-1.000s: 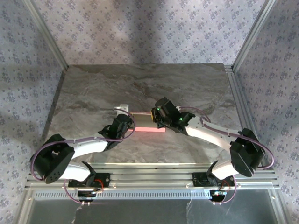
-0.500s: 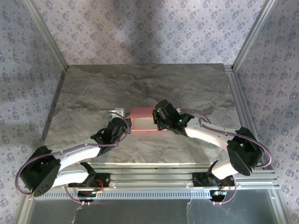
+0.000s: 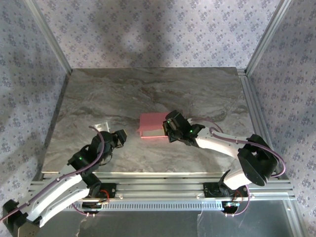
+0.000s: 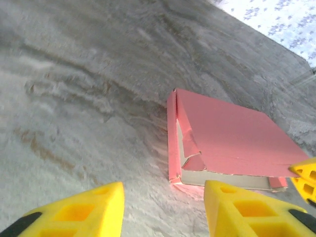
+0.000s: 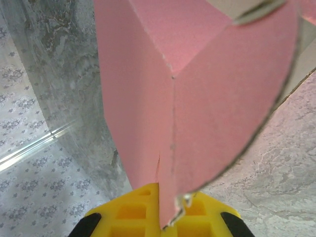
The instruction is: Fold the paper box
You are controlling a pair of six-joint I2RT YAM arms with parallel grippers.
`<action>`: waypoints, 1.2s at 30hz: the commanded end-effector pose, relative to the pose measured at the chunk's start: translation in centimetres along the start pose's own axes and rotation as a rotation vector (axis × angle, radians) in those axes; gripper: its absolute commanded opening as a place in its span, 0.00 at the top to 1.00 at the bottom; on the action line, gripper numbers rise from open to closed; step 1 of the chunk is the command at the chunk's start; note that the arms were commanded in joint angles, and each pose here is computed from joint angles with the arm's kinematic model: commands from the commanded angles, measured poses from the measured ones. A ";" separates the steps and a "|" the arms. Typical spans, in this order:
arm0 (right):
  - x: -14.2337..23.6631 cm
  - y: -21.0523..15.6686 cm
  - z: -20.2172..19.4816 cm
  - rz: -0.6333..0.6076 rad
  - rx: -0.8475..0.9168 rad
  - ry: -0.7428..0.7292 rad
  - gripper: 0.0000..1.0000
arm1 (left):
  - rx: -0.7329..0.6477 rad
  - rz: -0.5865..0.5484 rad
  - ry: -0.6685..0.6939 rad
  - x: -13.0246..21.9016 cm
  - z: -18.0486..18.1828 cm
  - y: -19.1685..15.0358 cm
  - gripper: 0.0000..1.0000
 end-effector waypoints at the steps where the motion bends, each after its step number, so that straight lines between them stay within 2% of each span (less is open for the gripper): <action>1: -0.4 0.1 -2.0 0.005 0.031 -0.063 1.00 | 0.113 0.156 0.057 0.0 0.0 -1.0 0.57; 8: -0.5 0.7 -3.5 0.052 0.072 -0.117 1.00 | 0.159 0.415 0.042 -3.5 -4.9 -2.2 0.62; 13: -0.6 0.9 -4.7 0.081 0.077 -0.188 1.00 | 0.197 0.549 0.074 -6.0 -6.2 -4.0 0.61; 21: -1.3 1.5 -5.9 0.114 0.070 -0.250 1.00 | 0.240 0.575 0.126 -9.2 -4.1 -6.2 0.64; 27: -1.2 2.0 -5.4 0.129 0.089 -0.272 1.00 | 0.236 0.568 0.100 -11.3 -4.8 -6.0 0.63; 32: -1.5 1.9 -5.2 0.145 0.085 -0.275 1.00 | 0.237 0.605 0.124 -12.2 -3.8 -7.2 0.67; 36: -1.6 1.7 -5.0 0.155 0.085 -0.278 1.00 | 0.252 0.597 0.092 -12.8 -4.3 -7.3 0.69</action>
Point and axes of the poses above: each hand's point on the last joint's axis, 136 mm out from that joint toward the fingers, its own x axis back along the fingers, its own z axis along the line the jaws close on, y = z × x, the point moved 1 cm from there along x, back along the fingers, and after that the axes turned 13 degrees about x, right-handed, at the moved point
